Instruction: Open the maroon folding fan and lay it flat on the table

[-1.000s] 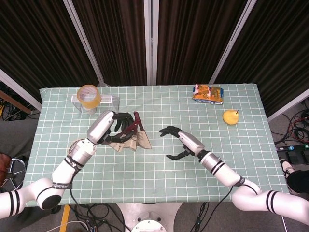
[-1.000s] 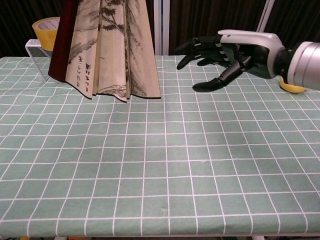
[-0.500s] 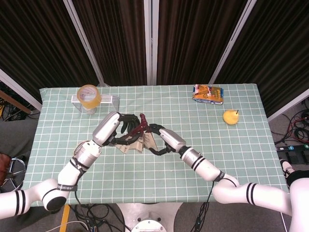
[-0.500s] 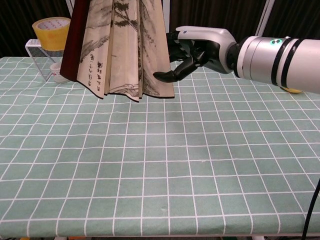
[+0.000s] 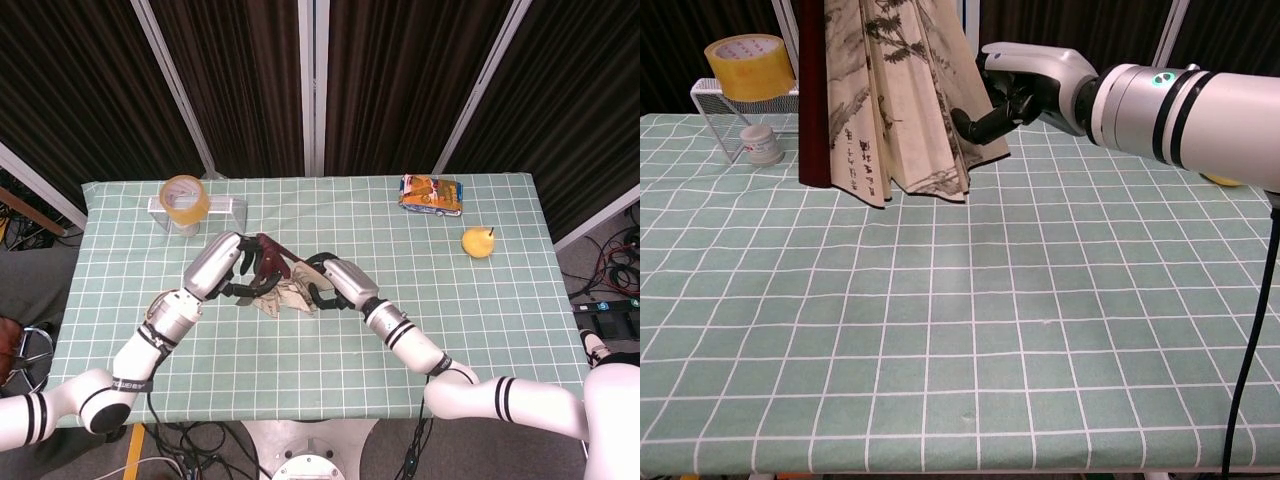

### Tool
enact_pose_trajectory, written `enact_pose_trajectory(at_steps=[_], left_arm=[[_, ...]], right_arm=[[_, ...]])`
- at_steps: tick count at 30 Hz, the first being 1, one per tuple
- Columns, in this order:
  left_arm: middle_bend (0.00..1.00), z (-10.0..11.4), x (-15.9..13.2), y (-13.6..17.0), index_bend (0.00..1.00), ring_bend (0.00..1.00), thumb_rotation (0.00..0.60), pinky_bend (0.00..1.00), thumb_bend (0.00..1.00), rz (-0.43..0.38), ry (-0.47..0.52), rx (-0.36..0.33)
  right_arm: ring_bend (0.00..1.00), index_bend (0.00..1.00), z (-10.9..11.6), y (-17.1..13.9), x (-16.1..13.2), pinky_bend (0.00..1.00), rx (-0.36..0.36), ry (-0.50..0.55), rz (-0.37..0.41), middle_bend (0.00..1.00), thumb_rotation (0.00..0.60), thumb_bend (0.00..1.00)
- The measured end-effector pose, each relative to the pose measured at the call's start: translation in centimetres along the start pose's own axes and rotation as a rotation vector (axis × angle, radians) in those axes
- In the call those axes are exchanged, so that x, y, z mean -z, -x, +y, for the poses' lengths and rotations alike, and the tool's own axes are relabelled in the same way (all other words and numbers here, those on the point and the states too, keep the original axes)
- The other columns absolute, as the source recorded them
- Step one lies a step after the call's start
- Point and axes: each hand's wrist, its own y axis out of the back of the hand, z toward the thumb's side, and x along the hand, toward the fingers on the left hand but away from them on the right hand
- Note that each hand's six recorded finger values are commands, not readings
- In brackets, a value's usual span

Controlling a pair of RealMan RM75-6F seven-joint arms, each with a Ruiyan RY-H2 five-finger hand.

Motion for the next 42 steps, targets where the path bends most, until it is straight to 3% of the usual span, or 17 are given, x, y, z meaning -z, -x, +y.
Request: enact_pose_trajectory(at_steps=[8, 22, 32, 42], left_arm=[[0.72, 1.0, 2.1, 0.8, 0.68, 0.68, 0.6, 0.76, 0.47, 0.064, -0.094, 0.018], [0.74, 1.6, 3.2, 1.6, 0.69, 0.69, 0.6, 0.79, 0.48, 0.104, -0.219, 0.067], [0.73, 2.3, 4.3, 1.8, 0.69, 0.69, 0.6, 0.79, 0.47, 0.16, -0.415, 0.146], [0.72, 3.0, 4.7, 2.0, 0.69, 0.69, 0.6, 0.79, 0.47, 0.205, -0.618, 0.16]], right_arm=[[0.18, 0.65, 1.8, -1.1, 0.5, 0.11, 0.043, -0.086, -0.016, 0.46, 0.6, 0.63], [0.18, 0.65, 4.7, -2.8, 1.2, 0.11, 0.131, -0.105, -0.014, 0.46, 0.6, 0.63], [0.18, 0.65, 7.9, -4.5, 1.2, 0.11, 0.209, -0.192, -0.003, 0.46, 0.6, 0.63], [0.18, 0.65, 10.4, -7.4, 0.6, 0.11, 0.256, -0.296, 0.01, 0.46, 0.6, 0.63]])
